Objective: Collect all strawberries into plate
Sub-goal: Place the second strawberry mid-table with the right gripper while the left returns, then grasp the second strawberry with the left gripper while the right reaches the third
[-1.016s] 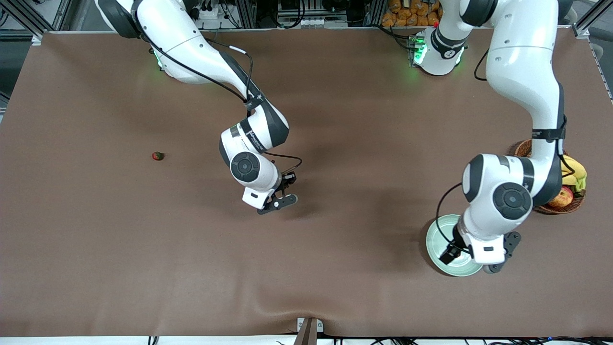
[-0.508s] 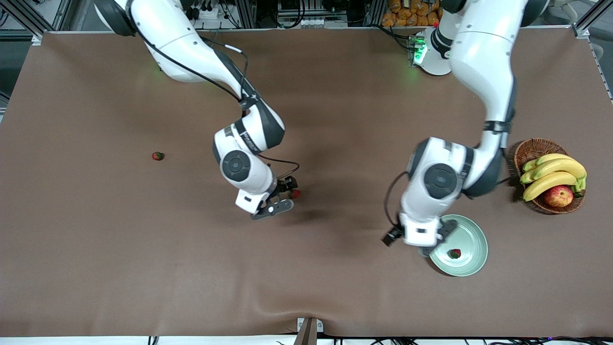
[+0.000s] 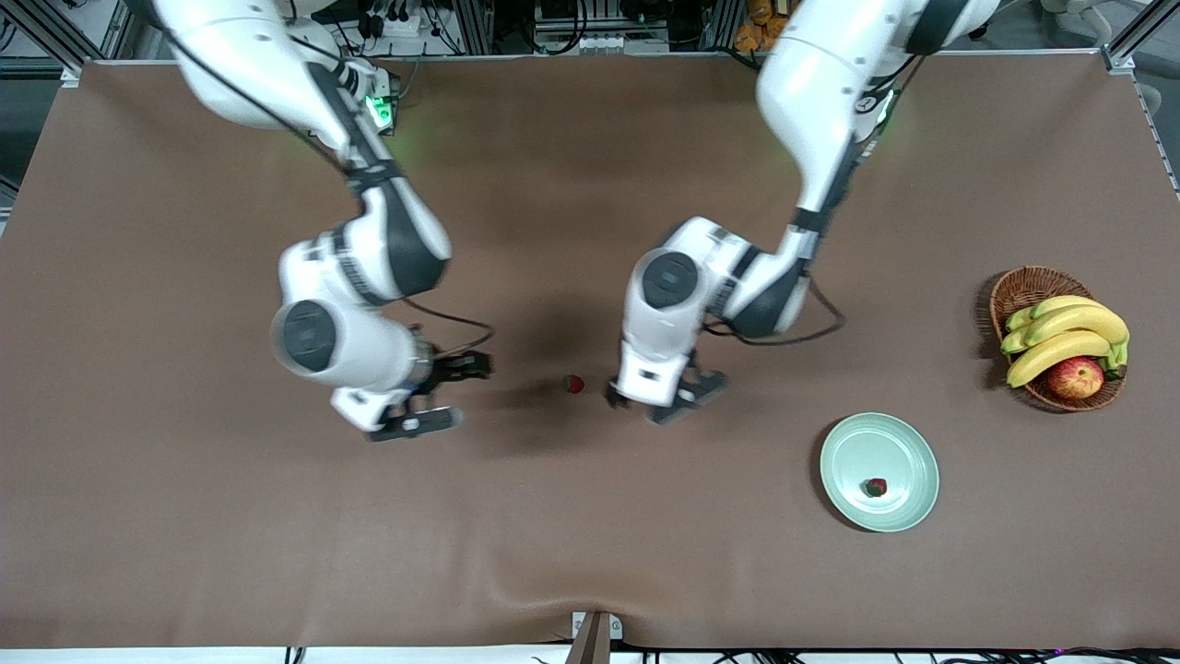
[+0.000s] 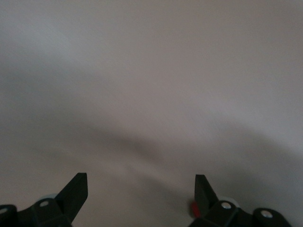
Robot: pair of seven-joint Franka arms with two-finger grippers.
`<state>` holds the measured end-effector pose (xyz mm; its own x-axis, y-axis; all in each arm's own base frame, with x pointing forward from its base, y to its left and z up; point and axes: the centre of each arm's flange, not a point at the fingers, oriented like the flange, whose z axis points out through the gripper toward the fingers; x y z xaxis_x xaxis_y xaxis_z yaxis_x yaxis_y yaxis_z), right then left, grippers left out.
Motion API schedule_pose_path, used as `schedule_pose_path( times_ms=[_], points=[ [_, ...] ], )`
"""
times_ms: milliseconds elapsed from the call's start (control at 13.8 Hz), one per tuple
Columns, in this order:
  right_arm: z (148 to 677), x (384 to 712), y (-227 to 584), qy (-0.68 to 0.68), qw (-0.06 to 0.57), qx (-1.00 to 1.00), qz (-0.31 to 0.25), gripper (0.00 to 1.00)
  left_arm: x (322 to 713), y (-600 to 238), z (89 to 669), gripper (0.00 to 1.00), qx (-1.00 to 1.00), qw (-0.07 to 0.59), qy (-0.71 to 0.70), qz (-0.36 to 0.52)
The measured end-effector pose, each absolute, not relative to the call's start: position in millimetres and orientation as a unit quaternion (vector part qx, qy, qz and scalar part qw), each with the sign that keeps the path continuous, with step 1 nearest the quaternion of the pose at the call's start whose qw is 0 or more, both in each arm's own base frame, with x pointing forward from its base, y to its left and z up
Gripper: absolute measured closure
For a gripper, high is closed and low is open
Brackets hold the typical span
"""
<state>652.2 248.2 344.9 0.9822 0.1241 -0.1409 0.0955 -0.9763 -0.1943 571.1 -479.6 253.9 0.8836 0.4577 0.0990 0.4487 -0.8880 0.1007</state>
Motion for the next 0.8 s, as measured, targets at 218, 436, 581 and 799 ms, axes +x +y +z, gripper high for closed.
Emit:
schedule_pose_path(
  times_ms=[218, 436, 581, 799],
  points=[
    [362.1, 663.2, 159.5, -0.024, 0.069, -0.993, 0.090, 0.00, 539.2, -521.6, 236.6, 0.00, 0.963, 0.054, 0.258, 0.063],
    [356.7, 655.5, 91.9, -0.042, 0.041, -0.993, 0.104, 0.00, 531.7, -532.5, 226.4, 0.00, 0.924, 0.060, 0.374, 0.054],
    [341.1, 646.2, 55.4, -0.043, 0.039, -0.991, 0.122, 0.00, 531.2, -533.4, 223.1, 0.00, 0.893, 0.063, 0.443, 0.049],
    [305.9, 628.1, 3.5, -0.050, 0.048, -0.986, 0.150, 0.00, 534.3, -538.3, 221.1, 0.00, 0.855, 0.093, 0.508, 0.050]
  ],
)
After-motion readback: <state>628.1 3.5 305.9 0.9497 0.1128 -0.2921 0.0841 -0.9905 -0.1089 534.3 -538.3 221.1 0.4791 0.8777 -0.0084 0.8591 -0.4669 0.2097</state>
